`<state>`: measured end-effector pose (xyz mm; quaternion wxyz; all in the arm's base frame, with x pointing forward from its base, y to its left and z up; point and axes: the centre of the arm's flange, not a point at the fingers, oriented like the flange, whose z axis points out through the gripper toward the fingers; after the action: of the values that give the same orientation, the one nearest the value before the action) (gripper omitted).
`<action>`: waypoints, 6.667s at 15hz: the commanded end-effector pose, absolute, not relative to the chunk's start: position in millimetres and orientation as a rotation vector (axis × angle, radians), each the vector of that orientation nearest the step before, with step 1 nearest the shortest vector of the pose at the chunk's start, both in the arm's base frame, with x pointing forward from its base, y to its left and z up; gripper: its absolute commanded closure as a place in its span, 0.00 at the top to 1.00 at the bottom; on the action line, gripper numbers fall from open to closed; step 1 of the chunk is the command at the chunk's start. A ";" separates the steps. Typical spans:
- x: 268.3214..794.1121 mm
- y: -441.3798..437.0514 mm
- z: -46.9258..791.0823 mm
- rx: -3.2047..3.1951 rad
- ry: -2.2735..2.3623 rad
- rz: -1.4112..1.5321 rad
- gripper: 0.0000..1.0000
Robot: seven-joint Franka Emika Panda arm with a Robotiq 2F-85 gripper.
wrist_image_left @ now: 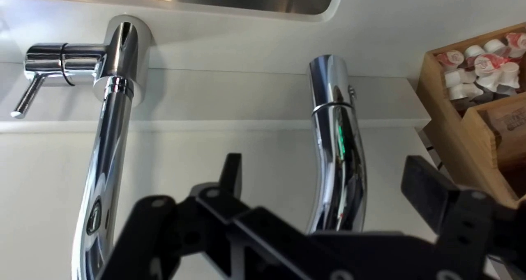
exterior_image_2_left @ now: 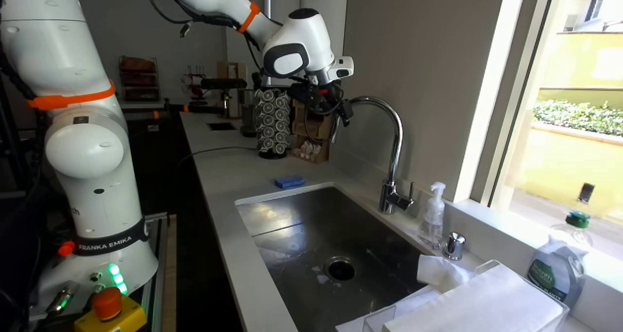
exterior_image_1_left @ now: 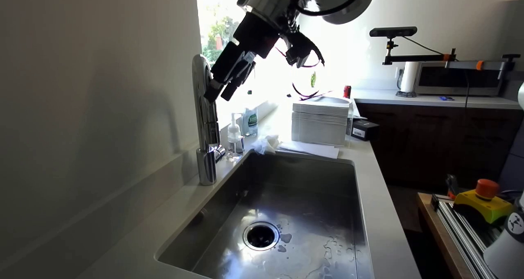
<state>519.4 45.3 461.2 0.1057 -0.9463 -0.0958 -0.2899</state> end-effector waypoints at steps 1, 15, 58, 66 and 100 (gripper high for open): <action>516.8 56.7 454.4 -2.845 -0.166 -0.895 1.00; 499.6 51.7 459.4 -3.083 0.096 -0.950 1.00; 442.0 -56.6 516.5 -3.046 -0.283 -0.550 1.00; 443.4 -146.7 524.0 -3.150 -0.129 -0.737 1.00; 591.6 -219.1 386.8 -2.834 0.471 -0.684 1.00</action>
<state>573.5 -209.9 402.8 0.0749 -0.9611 0.1464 -0.2221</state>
